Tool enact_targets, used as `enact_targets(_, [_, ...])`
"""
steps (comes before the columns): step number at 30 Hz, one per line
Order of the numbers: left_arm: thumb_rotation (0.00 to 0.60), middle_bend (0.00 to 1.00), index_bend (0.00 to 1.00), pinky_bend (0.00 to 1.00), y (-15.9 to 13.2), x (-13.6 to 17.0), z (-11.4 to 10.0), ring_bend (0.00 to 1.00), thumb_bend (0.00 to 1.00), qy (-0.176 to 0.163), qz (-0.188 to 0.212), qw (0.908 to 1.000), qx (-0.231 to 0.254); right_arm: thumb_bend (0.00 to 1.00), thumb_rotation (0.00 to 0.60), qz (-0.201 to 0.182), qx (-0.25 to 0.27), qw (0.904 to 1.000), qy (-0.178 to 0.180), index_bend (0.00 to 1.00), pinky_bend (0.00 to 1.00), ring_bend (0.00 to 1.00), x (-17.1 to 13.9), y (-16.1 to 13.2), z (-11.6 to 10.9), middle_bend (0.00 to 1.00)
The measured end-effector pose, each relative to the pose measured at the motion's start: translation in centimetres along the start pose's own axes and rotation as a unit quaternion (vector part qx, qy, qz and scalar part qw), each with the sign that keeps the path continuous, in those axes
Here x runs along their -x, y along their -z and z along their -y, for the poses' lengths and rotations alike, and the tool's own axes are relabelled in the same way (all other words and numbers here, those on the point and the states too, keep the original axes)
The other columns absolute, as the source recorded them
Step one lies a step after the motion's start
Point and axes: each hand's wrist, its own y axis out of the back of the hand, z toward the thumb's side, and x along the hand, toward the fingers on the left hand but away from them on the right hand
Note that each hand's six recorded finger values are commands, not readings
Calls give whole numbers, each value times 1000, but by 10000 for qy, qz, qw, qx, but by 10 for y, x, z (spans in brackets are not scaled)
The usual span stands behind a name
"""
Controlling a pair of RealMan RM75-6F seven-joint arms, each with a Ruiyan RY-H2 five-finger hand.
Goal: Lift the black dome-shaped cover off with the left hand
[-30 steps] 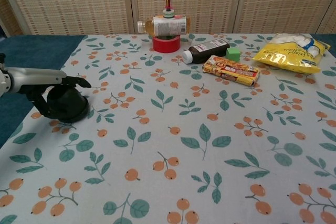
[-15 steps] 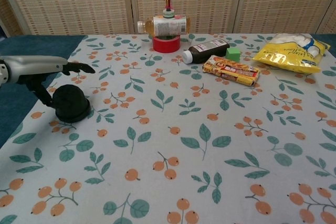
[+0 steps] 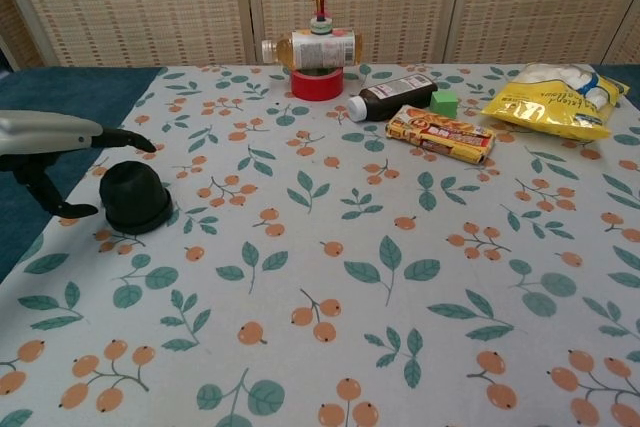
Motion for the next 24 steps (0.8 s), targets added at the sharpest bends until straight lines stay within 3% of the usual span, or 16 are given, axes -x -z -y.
enact_targets(4, [600,0,9,60,2,-2,-1,0,359,-10,-62,9999,-99,123,600,-22,5,10000,-25,0,0,0,0,-1,1,0])
enact_targets(24, [600,0,264,70,7,-14,1,0,352,-210,-207,9994,-190,124,600,-11,18,10000,-27,0,0,0,-1,-1,0,0])
